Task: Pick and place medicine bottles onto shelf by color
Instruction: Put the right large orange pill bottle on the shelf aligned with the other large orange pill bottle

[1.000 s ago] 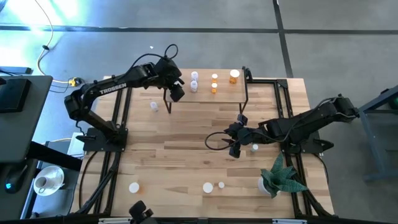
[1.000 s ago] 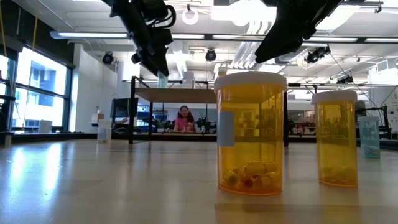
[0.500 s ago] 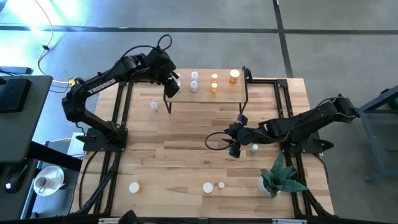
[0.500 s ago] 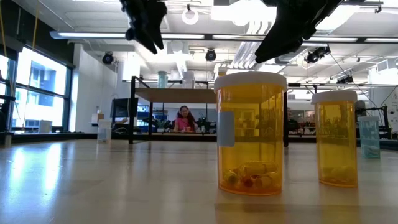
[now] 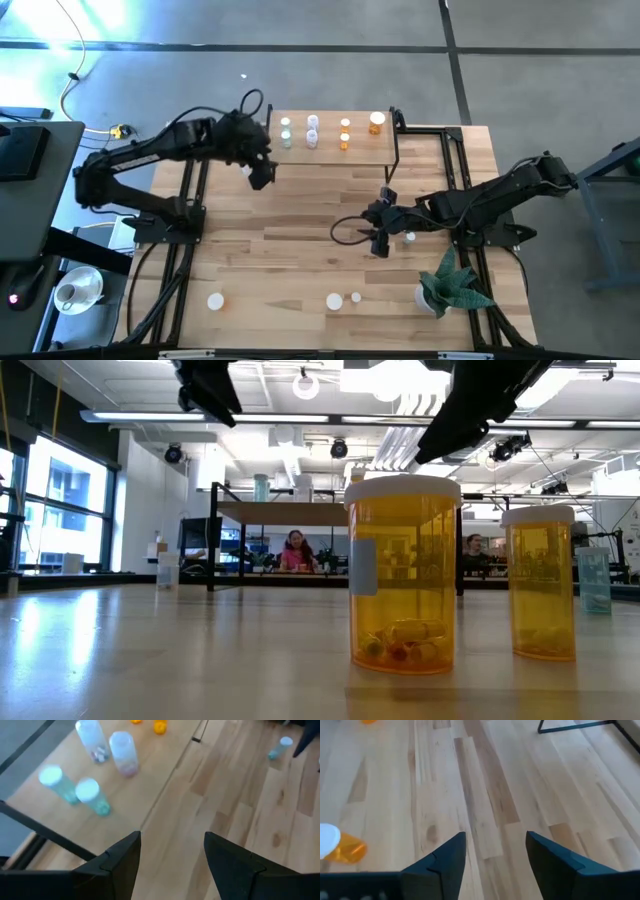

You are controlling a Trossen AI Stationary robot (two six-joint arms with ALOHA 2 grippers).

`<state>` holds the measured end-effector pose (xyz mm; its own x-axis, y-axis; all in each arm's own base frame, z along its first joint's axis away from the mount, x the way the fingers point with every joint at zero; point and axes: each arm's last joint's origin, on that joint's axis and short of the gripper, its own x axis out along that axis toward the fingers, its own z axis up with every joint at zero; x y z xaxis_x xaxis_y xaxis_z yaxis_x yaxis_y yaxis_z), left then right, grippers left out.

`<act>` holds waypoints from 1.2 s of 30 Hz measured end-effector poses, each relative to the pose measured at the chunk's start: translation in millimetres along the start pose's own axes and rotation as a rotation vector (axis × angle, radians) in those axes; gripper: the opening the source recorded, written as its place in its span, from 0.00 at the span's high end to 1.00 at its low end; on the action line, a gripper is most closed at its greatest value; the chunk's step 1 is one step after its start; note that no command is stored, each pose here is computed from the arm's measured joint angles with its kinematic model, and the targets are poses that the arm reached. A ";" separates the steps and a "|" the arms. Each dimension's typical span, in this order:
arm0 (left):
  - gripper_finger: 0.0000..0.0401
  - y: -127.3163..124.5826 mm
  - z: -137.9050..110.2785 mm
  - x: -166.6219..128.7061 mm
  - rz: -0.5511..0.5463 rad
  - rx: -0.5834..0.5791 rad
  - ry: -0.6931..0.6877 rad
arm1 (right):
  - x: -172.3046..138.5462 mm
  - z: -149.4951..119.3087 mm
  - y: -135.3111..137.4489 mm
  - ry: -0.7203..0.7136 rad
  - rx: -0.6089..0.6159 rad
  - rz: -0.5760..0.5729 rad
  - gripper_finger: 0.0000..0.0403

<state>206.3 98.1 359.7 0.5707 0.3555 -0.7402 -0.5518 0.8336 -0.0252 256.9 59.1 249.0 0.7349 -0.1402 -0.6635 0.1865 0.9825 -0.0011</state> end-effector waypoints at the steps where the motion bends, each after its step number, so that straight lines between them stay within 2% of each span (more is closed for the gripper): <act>1: 0.48 -0.6 -5.4 -0.7 -0.001 -0.009 -0.004 | 0.0 -0.2 0.0 0.002 -0.009 0.000 0.48; 8: 0.48 -6.0 -34.8 -9.2 -0.043 -0.072 -0.050 | 0.0 -1.3 -0.4 0.013 -0.057 -0.002 0.33; 16: 0.48 -16.0 -51.3 -21.7 -0.116 -0.128 -0.105 | -0.3 -7.3 -2.4 0.075 -0.092 -0.018 0.20; 19: 0.48 -20.3 -52.2 -26.7 -0.146 -0.139 -0.129 | -0.2 -6.8 -1.2 0.076 -0.105 0.016 0.19; 26: 0.48 -30.2 -54.0 -31.2 -0.198 -0.121 -0.141 | 0.1 -5.2 9.4 0.083 -0.108 0.228 0.19; 31: 0.48 -32.2 -54.8 -31.6 -0.180 -0.112 -0.147 | 1.6 -2.4 25.9 0.003 -0.189 0.291 0.19; 36: 0.48 -32.1 -55.0 -31.6 -0.165 -0.095 -0.150 | 11.0 0.0 48.0 -0.090 -0.218 0.356 0.19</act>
<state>172.6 36.8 347.0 0.7382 0.2823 -0.6127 -0.4941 0.8446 -0.2061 273.9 104.7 241.6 0.7843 0.2120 -0.5831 -0.2243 0.9731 0.0521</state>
